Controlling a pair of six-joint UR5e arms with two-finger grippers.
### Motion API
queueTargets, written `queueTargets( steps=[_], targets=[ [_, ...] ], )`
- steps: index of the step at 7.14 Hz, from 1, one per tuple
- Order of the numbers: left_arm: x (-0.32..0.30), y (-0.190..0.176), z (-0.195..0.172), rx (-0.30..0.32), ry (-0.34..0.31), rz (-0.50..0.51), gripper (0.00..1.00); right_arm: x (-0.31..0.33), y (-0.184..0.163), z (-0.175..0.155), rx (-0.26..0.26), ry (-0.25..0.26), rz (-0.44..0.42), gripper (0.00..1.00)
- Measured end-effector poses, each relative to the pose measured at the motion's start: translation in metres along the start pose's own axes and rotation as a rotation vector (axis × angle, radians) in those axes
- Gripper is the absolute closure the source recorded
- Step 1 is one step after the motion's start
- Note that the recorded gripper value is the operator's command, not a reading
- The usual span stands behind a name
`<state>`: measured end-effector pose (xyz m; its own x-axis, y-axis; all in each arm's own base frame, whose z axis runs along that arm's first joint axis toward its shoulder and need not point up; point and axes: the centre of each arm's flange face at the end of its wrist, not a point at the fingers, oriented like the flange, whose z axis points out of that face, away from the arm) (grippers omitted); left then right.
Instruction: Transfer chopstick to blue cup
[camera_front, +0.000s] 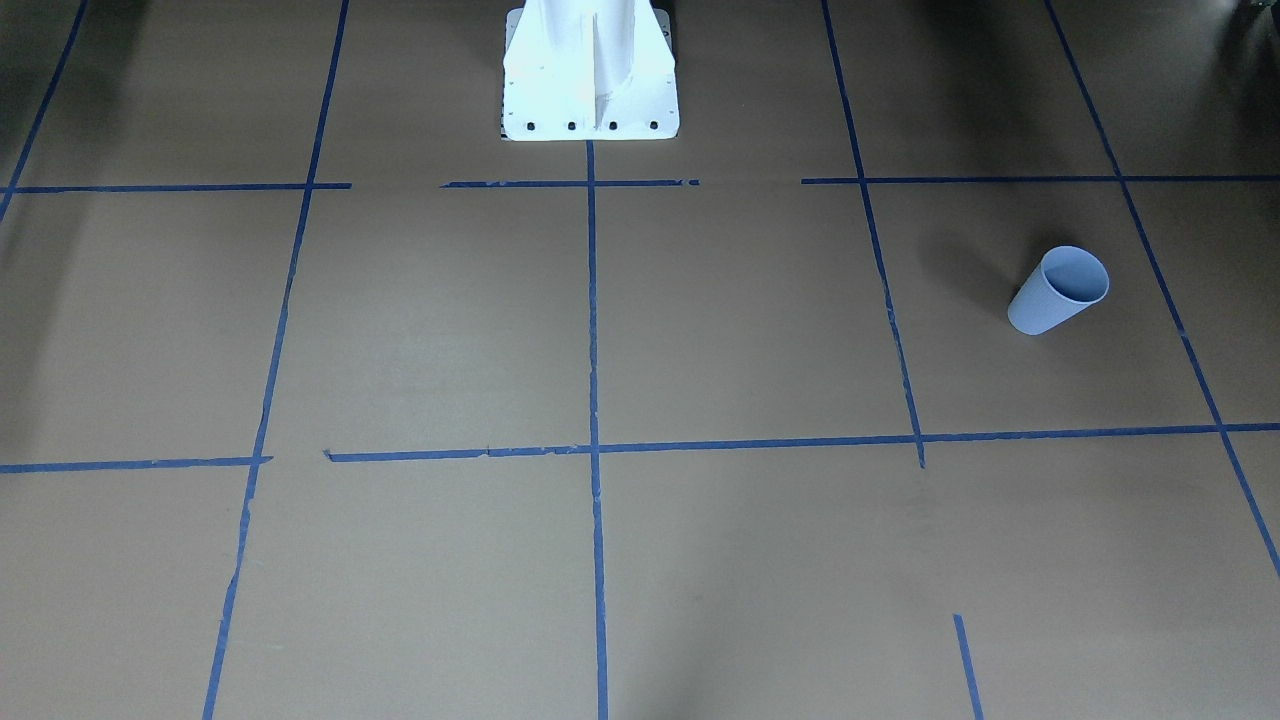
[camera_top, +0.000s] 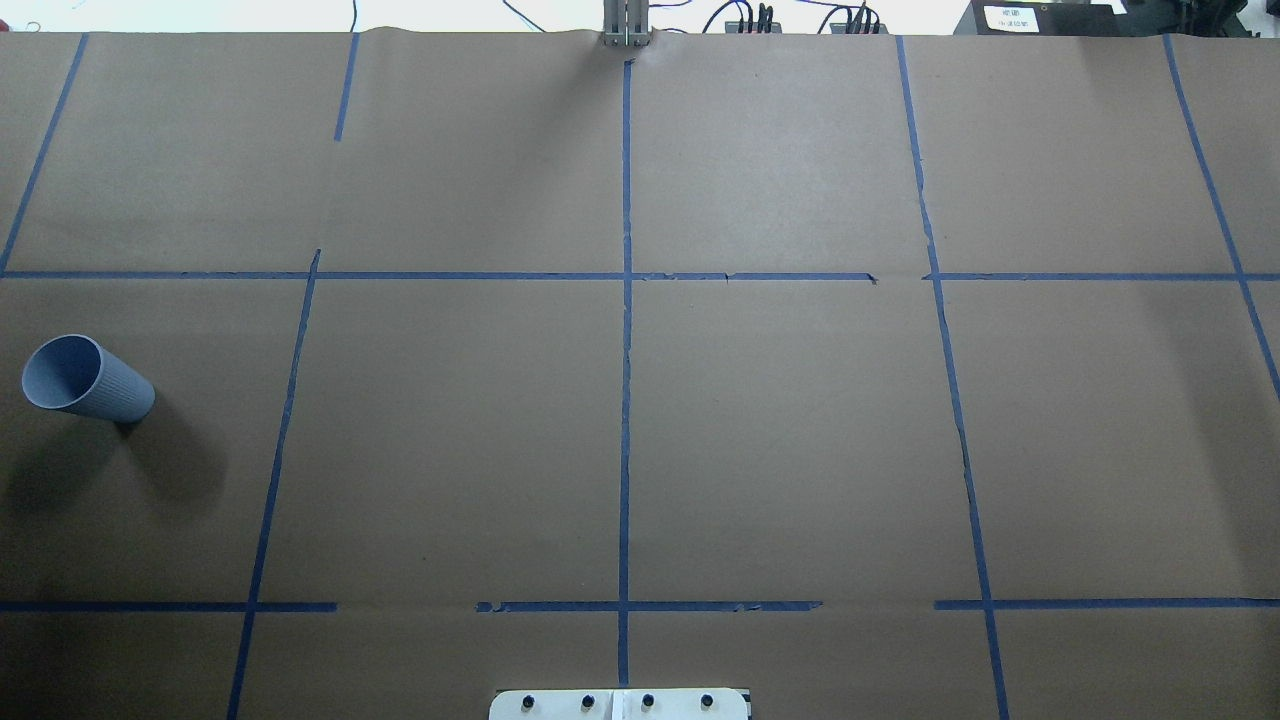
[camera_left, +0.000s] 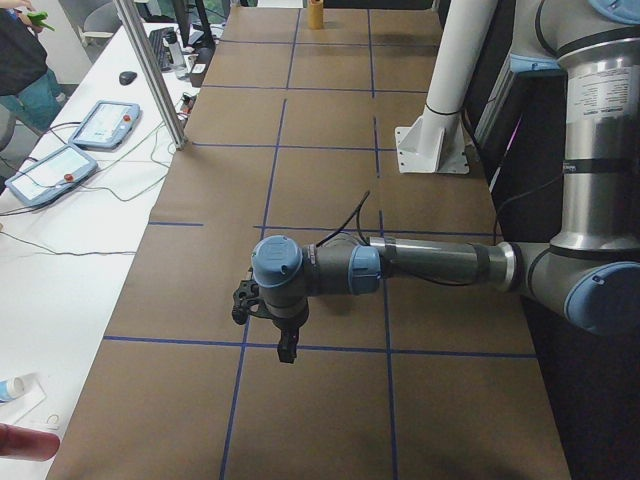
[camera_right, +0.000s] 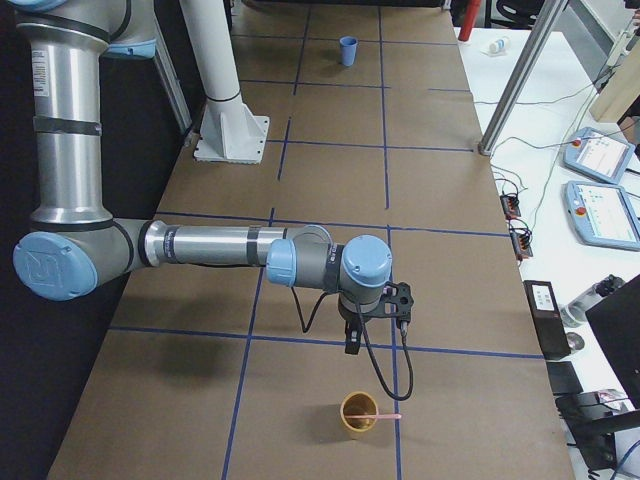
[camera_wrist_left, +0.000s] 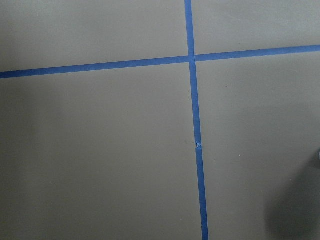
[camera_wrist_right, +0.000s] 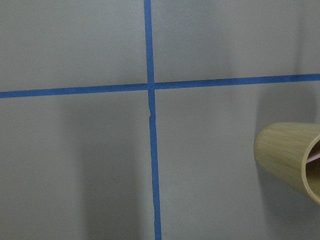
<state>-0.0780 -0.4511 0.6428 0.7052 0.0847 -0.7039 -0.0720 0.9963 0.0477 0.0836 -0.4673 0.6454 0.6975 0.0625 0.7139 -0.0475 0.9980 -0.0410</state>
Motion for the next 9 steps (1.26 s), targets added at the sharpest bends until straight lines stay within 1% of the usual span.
queueTargets(
  steps=[7,8,9],
  targets=[
    [0.003,-0.001,-0.003,0.007,0.001,0.005,0.00,-0.001,0.000,-0.001,0.004,-0.001,0.003,0.01],
    [0.005,-0.002,-0.005,0.016,0.004,0.013,0.00,-0.001,-0.001,-0.001,0.005,-0.002,0.003,0.01],
    [0.011,-0.005,-0.009,0.040,0.008,0.028,0.00,-0.002,-0.001,-0.002,0.006,-0.003,0.003,0.01]
  ],
)
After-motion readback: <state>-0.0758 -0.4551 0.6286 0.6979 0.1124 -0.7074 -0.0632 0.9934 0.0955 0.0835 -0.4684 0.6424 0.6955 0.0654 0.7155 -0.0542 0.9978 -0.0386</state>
